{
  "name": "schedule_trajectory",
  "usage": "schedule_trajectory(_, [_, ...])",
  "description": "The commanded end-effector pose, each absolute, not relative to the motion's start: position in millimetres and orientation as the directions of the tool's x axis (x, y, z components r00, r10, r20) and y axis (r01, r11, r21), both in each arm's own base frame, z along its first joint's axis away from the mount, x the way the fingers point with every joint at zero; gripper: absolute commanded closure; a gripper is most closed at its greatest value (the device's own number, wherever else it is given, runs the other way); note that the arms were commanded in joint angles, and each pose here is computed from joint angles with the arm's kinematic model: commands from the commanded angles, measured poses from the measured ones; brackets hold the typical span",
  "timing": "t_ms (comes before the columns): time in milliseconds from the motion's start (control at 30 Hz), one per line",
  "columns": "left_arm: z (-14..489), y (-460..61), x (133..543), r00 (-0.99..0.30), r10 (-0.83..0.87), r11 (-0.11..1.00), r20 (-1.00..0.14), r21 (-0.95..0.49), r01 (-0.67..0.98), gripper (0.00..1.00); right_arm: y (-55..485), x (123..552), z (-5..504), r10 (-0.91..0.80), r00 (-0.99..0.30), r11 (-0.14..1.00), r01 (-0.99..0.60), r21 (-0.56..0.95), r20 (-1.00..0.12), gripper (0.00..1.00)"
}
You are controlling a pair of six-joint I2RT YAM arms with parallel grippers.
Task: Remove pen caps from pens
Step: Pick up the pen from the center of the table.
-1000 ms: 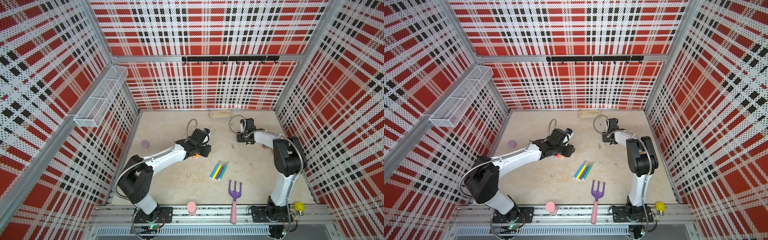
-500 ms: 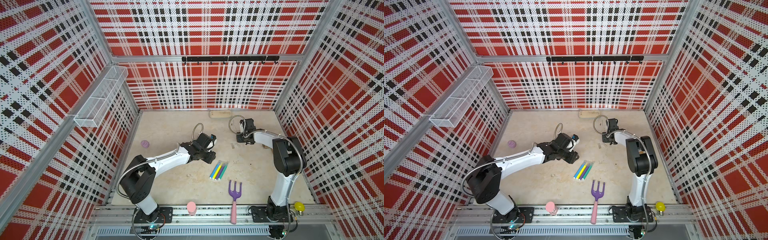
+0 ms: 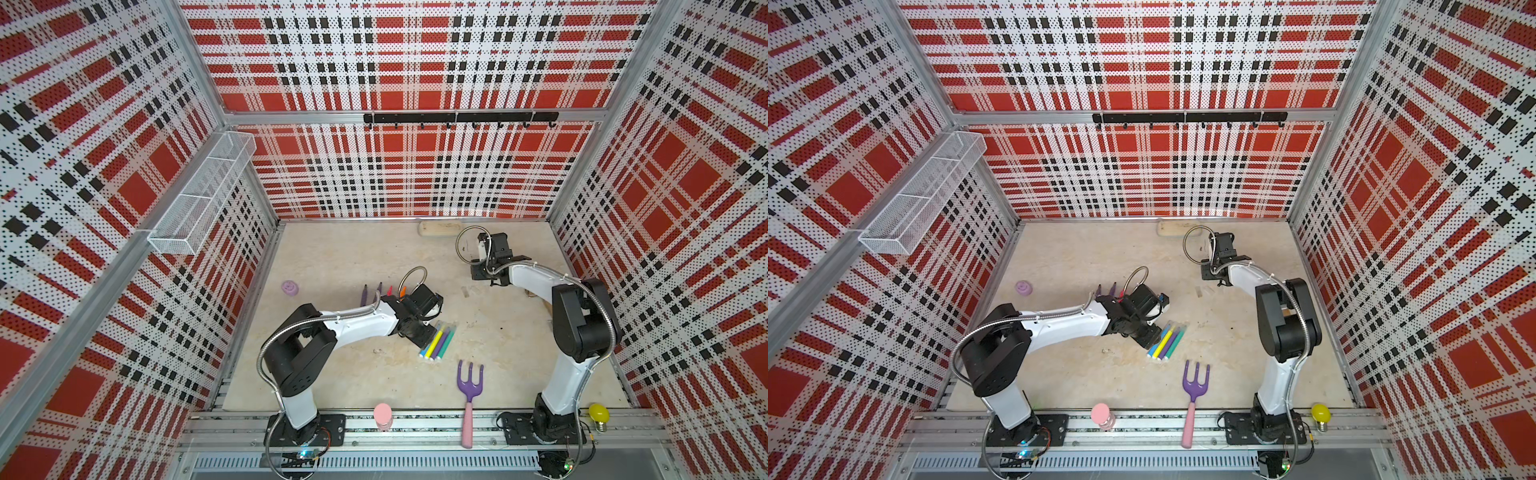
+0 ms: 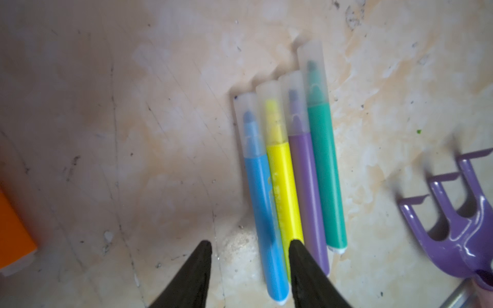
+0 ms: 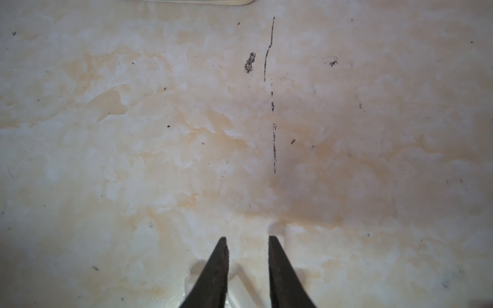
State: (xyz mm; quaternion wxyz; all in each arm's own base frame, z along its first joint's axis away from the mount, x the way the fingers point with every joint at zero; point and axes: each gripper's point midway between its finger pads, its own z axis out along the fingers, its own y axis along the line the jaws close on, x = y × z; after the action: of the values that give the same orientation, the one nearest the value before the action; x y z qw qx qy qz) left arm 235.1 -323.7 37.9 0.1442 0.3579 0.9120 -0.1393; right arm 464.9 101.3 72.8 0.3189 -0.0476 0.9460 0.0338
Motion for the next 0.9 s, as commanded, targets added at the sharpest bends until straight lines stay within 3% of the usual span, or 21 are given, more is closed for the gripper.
schedule_trajectory(0, [29.0, -329.4, 231.4, -0.688, 0.642, 0.693, -0.338, -0.129, 0.709, 0.49, 103.7, 468.1, 93.0, -0.077, -0.749, 0.992, -0.126, 0.028, -0.658, 0.72])
schedule_trajectory(300, [9.1, -321.7, 229.6, -0.707, 0.647, 0.716, -0.287, -0.091, 0.692, 0.51, 106.5, 467.9, 90.2, -0.079, -0.752, 0.991, -0.132, 0.031, -0.655, 0.72])
schedule_trajectory(867, [-2.8, -309.4, 209.5, -0.713, 0.672, 0.711, -0.202, -0.095, 0.697, 0.63, 103.6, 471.5, 92.7, -0.078, -0.745, 0.993, -0.118, 0.016, -0.662, 0.72])
